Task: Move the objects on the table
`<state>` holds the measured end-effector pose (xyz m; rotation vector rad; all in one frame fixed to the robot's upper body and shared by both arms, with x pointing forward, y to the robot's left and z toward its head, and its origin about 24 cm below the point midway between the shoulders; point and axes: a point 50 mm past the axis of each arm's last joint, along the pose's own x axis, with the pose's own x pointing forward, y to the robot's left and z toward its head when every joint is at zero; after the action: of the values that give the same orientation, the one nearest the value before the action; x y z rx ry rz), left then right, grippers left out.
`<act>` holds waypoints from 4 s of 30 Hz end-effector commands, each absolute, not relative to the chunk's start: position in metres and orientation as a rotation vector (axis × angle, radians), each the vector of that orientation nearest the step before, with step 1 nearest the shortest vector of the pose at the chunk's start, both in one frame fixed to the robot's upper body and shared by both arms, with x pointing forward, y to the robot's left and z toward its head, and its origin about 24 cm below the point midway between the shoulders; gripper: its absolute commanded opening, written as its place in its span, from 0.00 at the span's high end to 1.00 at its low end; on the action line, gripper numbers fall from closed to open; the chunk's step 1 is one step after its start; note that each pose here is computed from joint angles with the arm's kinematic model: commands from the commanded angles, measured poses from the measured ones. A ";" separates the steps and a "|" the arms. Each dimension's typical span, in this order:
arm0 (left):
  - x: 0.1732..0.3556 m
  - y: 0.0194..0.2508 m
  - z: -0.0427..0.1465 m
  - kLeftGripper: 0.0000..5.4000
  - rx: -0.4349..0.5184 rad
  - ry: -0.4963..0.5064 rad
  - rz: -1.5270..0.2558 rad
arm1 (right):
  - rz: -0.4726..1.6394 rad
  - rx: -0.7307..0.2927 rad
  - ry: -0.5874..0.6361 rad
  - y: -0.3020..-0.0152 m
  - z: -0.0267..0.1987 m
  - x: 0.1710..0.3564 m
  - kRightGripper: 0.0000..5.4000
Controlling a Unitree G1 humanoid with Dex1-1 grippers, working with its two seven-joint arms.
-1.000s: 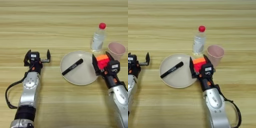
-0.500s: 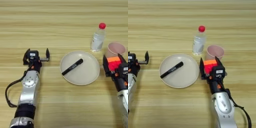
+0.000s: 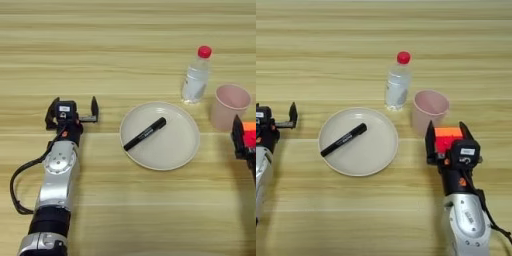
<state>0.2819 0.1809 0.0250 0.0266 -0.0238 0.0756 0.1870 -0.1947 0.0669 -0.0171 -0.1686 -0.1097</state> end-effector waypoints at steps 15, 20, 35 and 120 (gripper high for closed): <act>0.284 0.183 0.029 0.00 0.023 -0.046 0.084 | -0.231 -0.031 -0.030 -0.219 0.021 0.215 0.38; 0.283 0.184 0.029 0.00 0.025 -0.046 0.087 | -0.223 -0.024 -0.014 -0.217 0.014 0.220 0.38; 0.284 0.184 0.030 0.00 0.027 -0.048 0.084 | -0.221 -0.028 -0.021 -0.217 0.014 0.221 0.34; 0.286 0.181 0.030 0.00 0.024 -0.057 0.081 | -0.043 -0.030 -0.132 -0.187 0.048 0.238 0.00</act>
<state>0.2823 0.1827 0.0263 0.0189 -0.0408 0.0880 0.2326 -0.1891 0.0482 -0.0325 -0.1357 -0.0618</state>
